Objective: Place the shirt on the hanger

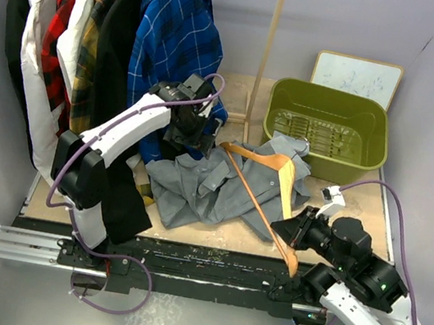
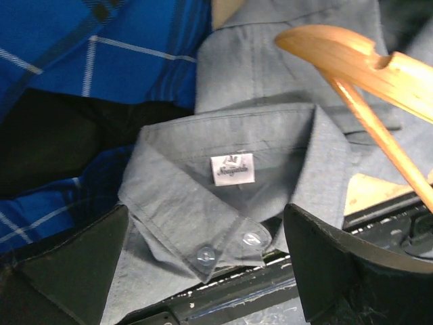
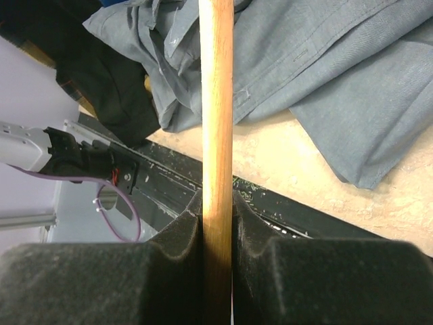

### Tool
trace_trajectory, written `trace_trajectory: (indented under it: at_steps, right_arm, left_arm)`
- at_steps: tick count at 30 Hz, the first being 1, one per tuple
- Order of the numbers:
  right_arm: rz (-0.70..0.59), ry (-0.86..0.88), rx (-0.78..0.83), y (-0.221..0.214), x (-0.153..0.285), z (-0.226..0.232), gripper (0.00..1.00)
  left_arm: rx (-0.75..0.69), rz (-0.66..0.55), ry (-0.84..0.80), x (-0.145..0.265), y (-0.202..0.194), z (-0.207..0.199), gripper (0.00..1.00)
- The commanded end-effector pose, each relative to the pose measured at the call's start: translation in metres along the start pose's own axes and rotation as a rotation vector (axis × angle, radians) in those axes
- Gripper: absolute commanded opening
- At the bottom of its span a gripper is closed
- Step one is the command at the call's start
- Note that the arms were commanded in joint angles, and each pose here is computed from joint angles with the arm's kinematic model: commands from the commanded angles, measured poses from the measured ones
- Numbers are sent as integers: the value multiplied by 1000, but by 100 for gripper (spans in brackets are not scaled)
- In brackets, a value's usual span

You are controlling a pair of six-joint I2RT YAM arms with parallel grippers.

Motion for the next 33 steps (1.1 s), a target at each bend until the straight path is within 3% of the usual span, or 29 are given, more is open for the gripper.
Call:
trace_trajectory:
  at_steps: [1,9,17,19,21,24,27,33]
  right_arm:
    - [-93,75,2,15,-4,14,0]
    - [-91,69,0,14,-13,11,0]
    - [-77,76,13,12,-18,12,0]
    - [-75,79,14,12,-17,12,0]
    - [-65,89,24,10,-17,13,0]
    - [-25,106,40,6,-17,17,0]
    - [16,130,58,2,-12,21,0]
    - [116,292,67,-12,3,40,0]
  left_arm:
    - [51,-31,117,-1,2,8,99]
    - [31,-41,205,-1,-11,2,99]
    - [-18,8,216,-14,-24,-4,90]
    - [-24,8,214,-13,-24,-5,80]
    - [-35,5,209,-11,-24,-5,64]
    - [-64,-6,190,-7,-24,-6,27]
    - [-81,-11,187,-2,-24,-6,3]
    - [-122,-25,251,16,-23,4,0]
Point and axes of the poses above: each gripper's point midway between its finger pads, its own x axis back along the fingers, its own z axis along the line the jaws close on, y = z × x, the point moved 4 cm from there along x, back along the fingers, and after that the axes turned 7 degrees about -x, right-handed, at the moved point
